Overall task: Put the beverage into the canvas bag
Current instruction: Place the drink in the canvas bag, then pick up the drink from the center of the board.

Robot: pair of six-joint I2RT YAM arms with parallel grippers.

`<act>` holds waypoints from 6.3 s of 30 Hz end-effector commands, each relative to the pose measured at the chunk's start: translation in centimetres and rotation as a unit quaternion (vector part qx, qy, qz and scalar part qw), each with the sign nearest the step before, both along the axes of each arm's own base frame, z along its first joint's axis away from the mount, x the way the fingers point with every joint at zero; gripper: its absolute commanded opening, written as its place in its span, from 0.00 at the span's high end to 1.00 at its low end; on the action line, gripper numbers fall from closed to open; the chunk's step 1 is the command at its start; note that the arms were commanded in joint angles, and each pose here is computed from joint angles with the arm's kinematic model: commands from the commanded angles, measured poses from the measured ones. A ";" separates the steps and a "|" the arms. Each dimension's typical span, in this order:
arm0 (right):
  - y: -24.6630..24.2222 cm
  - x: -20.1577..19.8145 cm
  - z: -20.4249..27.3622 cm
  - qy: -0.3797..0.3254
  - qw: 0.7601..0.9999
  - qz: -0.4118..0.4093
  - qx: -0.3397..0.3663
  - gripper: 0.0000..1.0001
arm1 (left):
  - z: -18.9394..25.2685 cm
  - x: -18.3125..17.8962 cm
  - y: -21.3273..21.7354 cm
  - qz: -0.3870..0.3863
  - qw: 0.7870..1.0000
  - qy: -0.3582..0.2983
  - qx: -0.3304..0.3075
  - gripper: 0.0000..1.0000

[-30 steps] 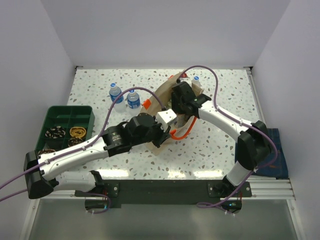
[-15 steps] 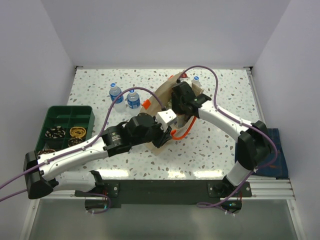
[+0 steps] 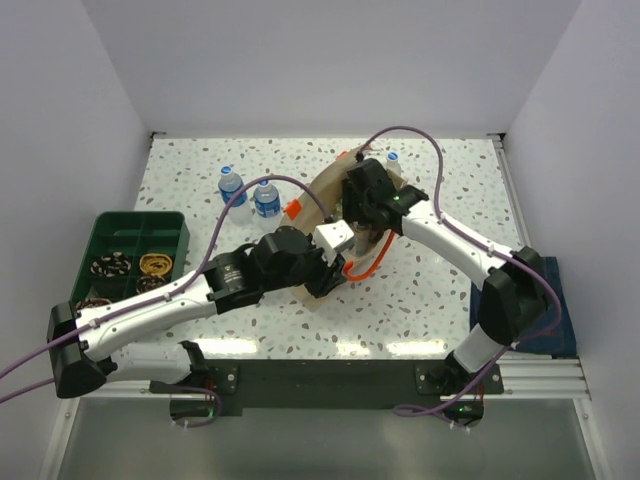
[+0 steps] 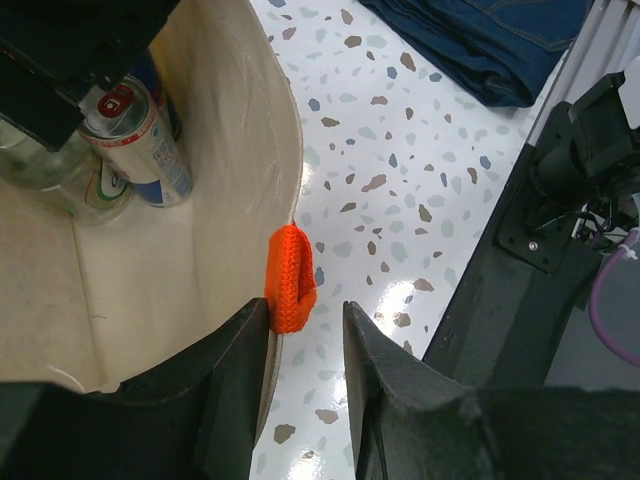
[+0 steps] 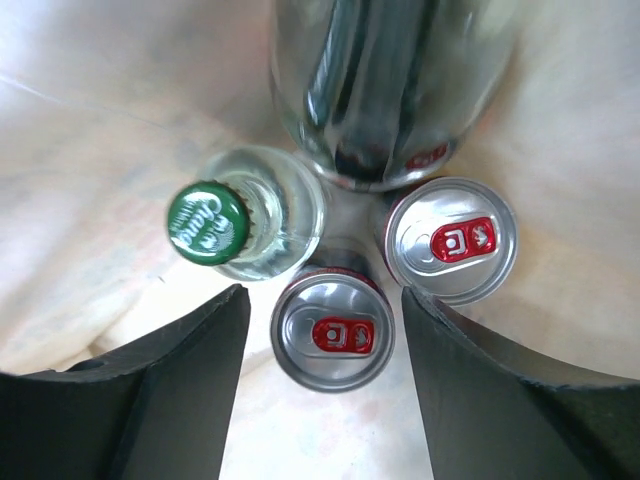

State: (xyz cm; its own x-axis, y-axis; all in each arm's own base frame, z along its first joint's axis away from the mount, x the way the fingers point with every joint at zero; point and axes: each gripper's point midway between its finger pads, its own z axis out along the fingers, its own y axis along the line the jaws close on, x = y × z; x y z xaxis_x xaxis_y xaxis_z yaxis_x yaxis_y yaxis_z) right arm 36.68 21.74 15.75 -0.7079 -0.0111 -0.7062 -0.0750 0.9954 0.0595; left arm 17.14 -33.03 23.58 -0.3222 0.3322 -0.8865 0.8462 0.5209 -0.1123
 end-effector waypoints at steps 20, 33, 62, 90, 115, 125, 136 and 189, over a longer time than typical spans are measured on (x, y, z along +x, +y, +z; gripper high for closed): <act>-0.3 0.5 10.4 -0.095 0.994 -0.011 0.061 0.34 | 1.4 0.2 -0.6 -0.004 1.000 -0.011 -0.019 0.52; -2.4 -1.3 16.4 -0.136 0.989 -0.015 0.064 0.35 | 4.9 1.7 0.4 0.035 0.998 -0.052 -0.031 0.43; -6.9 -5.6 15.5 -0.103 0.993 -0.056 0.028 0.34 | 12.0 12.4 10.5 0.318 0.935 -0.093 -0.125 0.34; -6.6 -6.0 12.1 -0.047 0.998 -0.052 0.003 0.36 | 1.9 20.5 16.2 0.431 0.894 0.115 -0.042 0.35; -5.5 -6.0 10.3 0.003 0.997 -0.072 0.012 0.37 | -3.0 24.2 18.5 0.440 0.890 0.115 0.032 0.36; -5.3 -6.2 9.3 0.009 0.997 -0.068 0.019 0.37 | -2.3 25.0 18.2 0.435 0.893 0.106 0.028 0.38; -5.4 -6.4 9.0 0.009 0.998 -0.063 0.017 0.37 | -1.2 25.5 17.8 0.429 0.898 0.100 0.018 0.40; -5.3 -7.2 8.3 0.004 0.998 -0.056 0.038 0.38 | 5.6 25.1 16.5 0.394 0.918 0.030 0.025 1.00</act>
State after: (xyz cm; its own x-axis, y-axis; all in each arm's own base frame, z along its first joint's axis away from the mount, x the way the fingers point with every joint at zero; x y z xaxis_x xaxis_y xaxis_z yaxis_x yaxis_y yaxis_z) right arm 29.33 16.17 22.65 -0.7446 0.0757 -0.6632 0.0327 0.9965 0.0770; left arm 41.04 -15.58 21.01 -0.6928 0.0550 -0.7191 0.1454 0.9873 -0.0646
